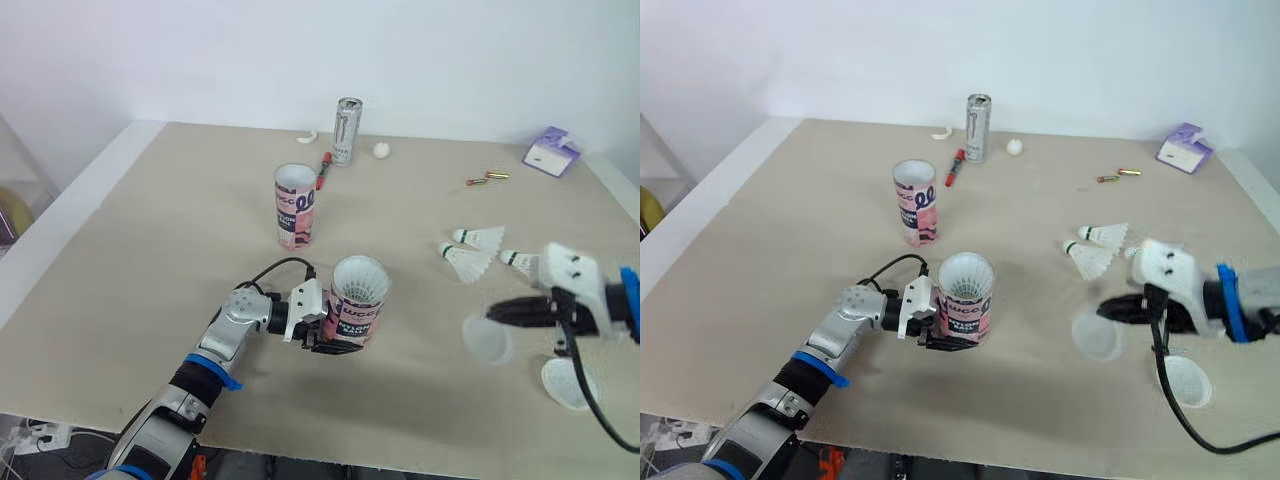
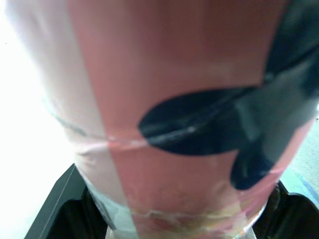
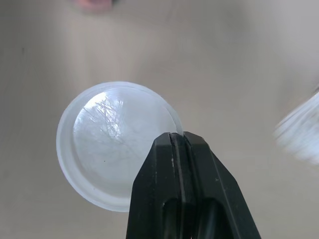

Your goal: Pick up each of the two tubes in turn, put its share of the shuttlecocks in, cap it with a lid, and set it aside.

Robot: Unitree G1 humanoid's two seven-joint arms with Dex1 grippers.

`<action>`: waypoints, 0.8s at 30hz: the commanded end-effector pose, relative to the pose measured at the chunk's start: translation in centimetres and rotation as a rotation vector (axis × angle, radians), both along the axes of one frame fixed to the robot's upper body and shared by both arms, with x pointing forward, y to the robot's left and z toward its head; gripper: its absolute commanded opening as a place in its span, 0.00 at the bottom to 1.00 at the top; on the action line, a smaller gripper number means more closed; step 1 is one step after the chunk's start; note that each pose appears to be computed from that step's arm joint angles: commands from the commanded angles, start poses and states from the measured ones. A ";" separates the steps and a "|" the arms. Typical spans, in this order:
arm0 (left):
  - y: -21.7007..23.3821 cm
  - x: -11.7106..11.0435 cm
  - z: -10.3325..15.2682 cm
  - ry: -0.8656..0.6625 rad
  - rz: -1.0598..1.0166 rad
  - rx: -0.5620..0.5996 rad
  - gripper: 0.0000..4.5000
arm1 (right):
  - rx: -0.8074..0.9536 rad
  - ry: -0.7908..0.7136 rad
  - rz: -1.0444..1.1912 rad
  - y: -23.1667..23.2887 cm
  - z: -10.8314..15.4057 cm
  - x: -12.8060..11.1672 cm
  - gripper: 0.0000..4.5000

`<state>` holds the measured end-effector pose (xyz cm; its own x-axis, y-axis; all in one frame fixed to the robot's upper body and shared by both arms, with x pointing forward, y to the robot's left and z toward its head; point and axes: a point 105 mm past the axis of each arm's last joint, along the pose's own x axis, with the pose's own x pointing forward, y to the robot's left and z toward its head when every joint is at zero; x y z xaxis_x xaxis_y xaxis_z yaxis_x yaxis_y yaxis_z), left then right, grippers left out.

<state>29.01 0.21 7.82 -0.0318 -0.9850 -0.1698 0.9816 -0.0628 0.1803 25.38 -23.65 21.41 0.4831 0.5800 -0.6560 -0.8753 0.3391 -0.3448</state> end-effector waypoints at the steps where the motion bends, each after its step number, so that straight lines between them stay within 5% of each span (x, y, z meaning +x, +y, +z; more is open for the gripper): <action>1: 0.1 -0.7 -1.9 0.053 -0.026 0.061 0.67 | -0.008 -0.093 0.163 3.6 4.0 -0.3 0.02; 7: 0.2 -0.4 -2.5 0.053 -0.023 0.089 0.67 | -0.003 -0.115 0.418 9.2 7.5 -0.6 0.02; 24: 0.2 -0.1 -2.8 0.054 -0.002 0.101 0.67 | -0.147 -0.122 0.620 14.6 5.9 2.9 0.02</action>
